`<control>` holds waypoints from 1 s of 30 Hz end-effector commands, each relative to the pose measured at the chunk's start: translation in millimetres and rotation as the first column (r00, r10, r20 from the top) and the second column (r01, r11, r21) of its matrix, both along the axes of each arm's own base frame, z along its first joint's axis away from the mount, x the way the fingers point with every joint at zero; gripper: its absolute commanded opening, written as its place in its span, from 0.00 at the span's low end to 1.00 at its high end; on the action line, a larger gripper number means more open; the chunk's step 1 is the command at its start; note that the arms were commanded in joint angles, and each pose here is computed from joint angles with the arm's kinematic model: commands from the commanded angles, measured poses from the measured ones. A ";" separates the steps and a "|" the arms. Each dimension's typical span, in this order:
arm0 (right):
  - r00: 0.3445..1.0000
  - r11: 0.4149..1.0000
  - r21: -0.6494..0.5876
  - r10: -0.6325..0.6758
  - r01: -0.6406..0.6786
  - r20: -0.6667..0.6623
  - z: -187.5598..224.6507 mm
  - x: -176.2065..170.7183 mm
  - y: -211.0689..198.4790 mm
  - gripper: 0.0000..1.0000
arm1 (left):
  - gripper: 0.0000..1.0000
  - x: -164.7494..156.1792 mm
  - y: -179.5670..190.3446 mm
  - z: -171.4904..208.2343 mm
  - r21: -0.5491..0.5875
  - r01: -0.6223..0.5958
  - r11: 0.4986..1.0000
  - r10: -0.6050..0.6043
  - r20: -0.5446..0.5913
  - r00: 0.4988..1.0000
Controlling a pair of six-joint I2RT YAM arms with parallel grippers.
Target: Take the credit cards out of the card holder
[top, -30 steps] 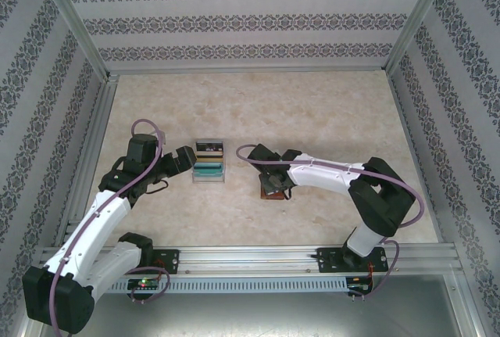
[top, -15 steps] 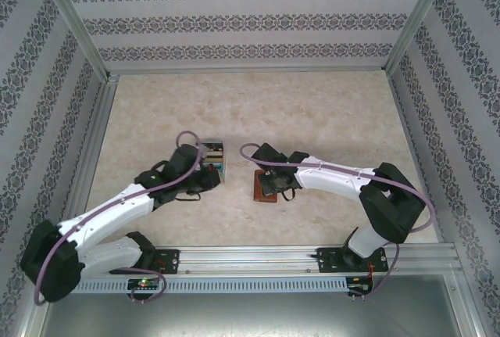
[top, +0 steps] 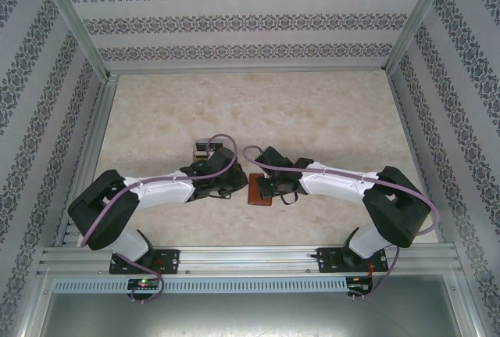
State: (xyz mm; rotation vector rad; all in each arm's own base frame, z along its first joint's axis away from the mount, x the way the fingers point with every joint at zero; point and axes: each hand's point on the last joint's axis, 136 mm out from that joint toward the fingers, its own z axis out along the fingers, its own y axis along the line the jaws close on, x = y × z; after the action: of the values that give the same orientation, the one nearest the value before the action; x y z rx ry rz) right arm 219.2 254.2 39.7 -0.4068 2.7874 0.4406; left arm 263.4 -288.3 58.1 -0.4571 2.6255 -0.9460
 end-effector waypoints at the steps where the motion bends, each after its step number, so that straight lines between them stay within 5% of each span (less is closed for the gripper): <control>1: 1.000 0.999 0.048 -0.021 0.021 0.000 5.4 1.1 2.7 0.00 | 0.00 8.2 -28.1 13.3 -0.103 0.012 0.995 -0.010 0.018 1.000; 7: 1.000 0.998 0.063 -0.027 0.027 0.004 7.5 0.0 1.8 0.00 | 0.00 -0.7 -33.7 -28.6 -0.050 0.001 0.999 -0.005 -0.088 0.996; 15: 0.993 0.985 0.134 -0.115 0.109 0.033 28.0 -1.5 -22.7 0.00 | 0.00 -19.3 8.7 -66.9 0.206 -0.036 0.978 0.079 -0.202 0.976; 25: 0.978 0.974 0.111 -0.204 0.199 0.038 24.4 -7.3 -58.0 0.00 | 0.00 -4.2 -4.7 -32.7 0.179 0.008 0.984 0.013 -0.116 0.993; 28: 0.979 0.971 0.129 -0.204 0.199 0.024 24.3 -6.2 -53.1 0.00 | 0.17 3.9 -5.8 -5.9 0.168 0.015 0.986 -0.007 -0.048 0.999; 30: 0.980 0.970 0.153 -0.197 0.190 0.028 31.6 -3.7 -47.3 0.00 | 0.38 8.1 -2.1 12.5 0.174 0.016 0.985 -0.016 -0.003 1.000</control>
State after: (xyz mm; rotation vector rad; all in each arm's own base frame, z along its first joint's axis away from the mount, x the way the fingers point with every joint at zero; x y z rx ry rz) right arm 211.4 204.5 66.2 -0.1441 2.7010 0.5554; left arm 267.6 -301.2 44.6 -0.4657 2.7273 -0.7845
